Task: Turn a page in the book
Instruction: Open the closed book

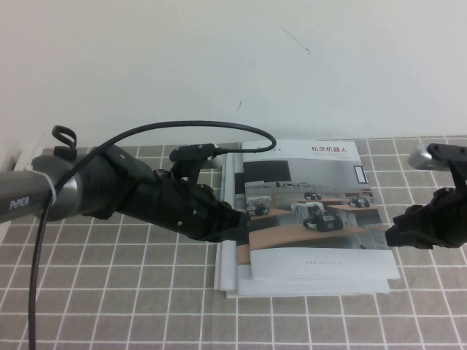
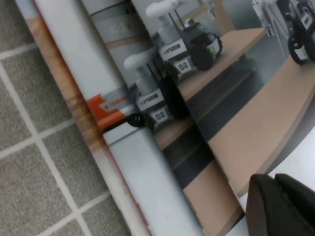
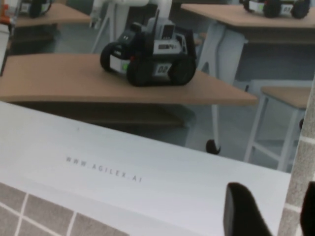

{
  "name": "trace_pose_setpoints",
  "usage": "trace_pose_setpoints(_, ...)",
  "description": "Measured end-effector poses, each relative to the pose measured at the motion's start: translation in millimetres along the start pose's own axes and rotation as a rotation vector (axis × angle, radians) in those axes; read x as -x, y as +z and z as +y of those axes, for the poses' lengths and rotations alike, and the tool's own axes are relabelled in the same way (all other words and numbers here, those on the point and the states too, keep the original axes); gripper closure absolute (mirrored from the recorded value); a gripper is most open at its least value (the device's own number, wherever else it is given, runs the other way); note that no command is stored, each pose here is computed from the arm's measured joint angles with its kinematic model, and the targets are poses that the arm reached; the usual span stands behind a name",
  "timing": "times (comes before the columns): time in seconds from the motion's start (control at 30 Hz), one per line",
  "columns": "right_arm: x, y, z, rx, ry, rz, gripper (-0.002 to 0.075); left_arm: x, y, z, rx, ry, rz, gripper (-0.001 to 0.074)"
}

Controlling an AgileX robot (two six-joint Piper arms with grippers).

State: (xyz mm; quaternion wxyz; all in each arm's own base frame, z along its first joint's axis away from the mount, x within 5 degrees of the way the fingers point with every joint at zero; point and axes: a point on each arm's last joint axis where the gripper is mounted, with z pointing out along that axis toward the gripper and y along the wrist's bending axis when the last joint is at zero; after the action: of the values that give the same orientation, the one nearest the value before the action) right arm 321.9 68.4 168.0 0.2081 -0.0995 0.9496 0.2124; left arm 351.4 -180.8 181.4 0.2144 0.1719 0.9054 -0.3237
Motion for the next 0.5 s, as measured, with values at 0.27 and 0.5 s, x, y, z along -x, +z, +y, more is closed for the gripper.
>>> trace_pose_setpoints(0.27, 1.3, 7.5, -4.6, -0.013, 0.017, -0.021, 0.0463, 3.2, 0.6, 0.8, 0.006, 0.001, -0.023, 0.0739)
trace_pose_setpoints(0.5, 3.0, 10.6, -4.3, 0.006, 0.032, -0.043, 0.0433, 1.3, 9.2, -3.7, -0.002, -0.011, -0.022, 0.0739)
